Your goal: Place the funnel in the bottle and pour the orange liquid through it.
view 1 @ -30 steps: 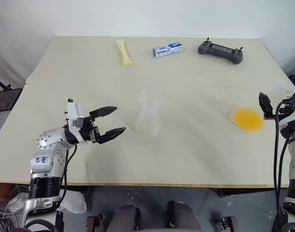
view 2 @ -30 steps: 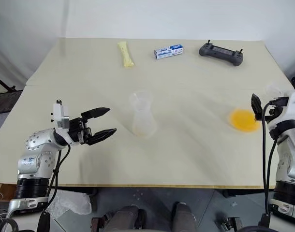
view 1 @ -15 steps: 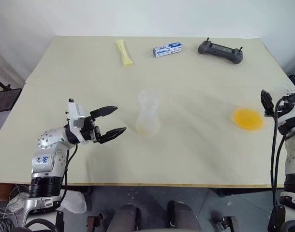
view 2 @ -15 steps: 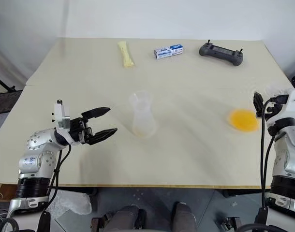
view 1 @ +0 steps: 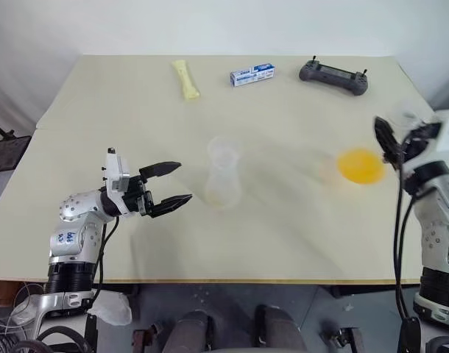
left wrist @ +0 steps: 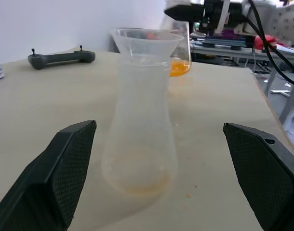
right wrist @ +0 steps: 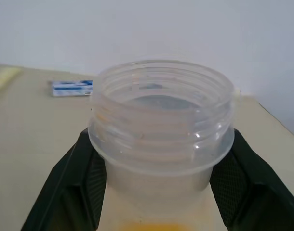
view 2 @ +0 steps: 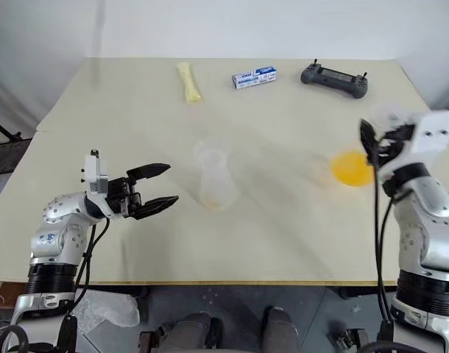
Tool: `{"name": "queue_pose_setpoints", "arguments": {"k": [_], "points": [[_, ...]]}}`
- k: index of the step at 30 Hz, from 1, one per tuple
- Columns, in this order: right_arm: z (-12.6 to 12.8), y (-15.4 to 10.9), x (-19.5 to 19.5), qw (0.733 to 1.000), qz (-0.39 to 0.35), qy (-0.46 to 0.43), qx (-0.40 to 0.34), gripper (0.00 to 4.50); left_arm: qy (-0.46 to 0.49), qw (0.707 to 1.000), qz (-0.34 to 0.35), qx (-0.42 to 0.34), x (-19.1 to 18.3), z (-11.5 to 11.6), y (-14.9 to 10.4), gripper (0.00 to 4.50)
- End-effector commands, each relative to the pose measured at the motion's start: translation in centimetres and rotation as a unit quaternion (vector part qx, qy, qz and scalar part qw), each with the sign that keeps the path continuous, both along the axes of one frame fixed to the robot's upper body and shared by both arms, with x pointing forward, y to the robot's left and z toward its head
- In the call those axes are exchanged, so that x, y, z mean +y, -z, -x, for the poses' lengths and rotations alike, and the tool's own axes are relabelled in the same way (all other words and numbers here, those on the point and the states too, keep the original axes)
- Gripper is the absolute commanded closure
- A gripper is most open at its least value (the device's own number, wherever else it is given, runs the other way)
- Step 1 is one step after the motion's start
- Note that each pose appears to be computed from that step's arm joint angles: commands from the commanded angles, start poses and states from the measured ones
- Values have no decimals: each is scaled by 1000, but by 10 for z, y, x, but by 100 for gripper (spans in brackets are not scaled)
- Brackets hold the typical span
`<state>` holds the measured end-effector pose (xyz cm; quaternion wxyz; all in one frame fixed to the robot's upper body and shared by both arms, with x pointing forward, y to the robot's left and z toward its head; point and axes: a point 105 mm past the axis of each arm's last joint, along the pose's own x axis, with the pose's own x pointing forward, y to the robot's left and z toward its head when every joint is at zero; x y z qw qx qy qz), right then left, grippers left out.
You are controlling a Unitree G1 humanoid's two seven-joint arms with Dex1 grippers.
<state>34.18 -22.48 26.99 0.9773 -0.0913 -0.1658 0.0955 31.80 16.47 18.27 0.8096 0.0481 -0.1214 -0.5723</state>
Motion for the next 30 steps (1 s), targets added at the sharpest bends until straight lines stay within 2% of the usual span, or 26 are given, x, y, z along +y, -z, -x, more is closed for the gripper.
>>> {"name": "queue_pose_setpoints", "arguments": {"k": [1,8,17,20,24,30], "points": [[11,-30,36,997,63,-22,-46,204,7,1000,-11,-24,3,-4,-8,0],[21,-41,98,970,208,-77,-98,204,16,1000,2,-8,14,-6,-14,0],[25,-27,147,917,358,-113,-134,204,49,999,-22,2,18,-3,-10,0],[19,-21,156,889,424,-105,-140,204,59,998,-19,-6,14,-4,-12,0],[15,-29,162,872,452,-83,-166,204,66,998,-22,-7,11,-5,-10,0],[12,-35,171,818,533,-56,-211,204,71,997,-21,-9,6,-5,-8,0]]}}
